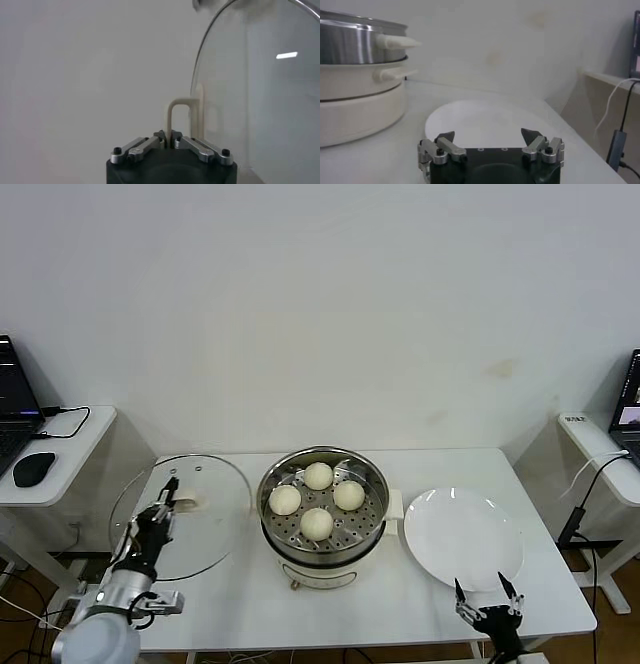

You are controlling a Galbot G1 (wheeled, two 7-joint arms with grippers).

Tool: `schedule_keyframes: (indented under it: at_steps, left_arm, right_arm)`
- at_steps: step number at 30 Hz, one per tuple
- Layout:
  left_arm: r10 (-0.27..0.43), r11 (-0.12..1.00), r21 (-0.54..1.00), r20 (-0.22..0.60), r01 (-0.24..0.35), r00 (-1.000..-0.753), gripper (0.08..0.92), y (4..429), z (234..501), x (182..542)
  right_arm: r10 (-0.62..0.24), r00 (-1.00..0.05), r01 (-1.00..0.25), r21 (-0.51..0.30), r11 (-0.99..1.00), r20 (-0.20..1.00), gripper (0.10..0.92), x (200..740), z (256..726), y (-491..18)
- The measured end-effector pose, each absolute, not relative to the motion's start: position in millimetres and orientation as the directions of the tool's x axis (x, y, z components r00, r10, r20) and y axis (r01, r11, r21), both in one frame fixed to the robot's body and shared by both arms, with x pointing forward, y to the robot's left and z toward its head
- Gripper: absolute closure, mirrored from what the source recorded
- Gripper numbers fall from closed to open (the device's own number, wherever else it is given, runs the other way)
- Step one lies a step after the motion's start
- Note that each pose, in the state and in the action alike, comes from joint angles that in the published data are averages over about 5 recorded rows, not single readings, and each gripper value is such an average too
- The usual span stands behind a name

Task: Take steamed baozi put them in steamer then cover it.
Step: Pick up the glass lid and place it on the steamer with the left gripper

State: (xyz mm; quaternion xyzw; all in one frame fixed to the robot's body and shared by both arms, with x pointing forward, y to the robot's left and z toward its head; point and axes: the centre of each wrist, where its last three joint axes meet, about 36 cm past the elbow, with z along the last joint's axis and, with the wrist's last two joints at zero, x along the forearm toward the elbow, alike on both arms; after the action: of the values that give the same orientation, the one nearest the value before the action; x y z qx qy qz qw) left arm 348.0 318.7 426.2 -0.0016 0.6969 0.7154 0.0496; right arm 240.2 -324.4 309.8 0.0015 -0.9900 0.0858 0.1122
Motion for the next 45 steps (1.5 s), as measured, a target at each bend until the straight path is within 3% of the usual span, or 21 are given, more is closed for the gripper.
schedule_keyframes:
  at_steps: [15, 28, 45]
  left_arm:
    - [0.144, 0.053, 0.998, -0.045, -0.038, -0.989, 0.864, 220.4, 440.1, 378.0]
    - [0.140, 0.012, 1.000, 0.014, 0.016, -0.990, 0.864, 151.2, 450.4, 398.4]
    - [0.133, 0.039, 0.998, 0.046, 0.052, -0.990, 0.864, 74.0, 458.7, 413.3]
  right_arm:
    - [0.047, -0.970, -0.005, -0.216, 0.976, 0.237, 0.200, 242.0, 295.4, -299.0]
    - [0.045, -0.966, -0.022, -0.253, 0.967, 0.254, 0.200, 248.5, 284.8, -281.5]
    - [0.030, -0.962, -0.050, -0.285, 0.957, 0.270, 0.200, 249.3, 279.1, -272.3]
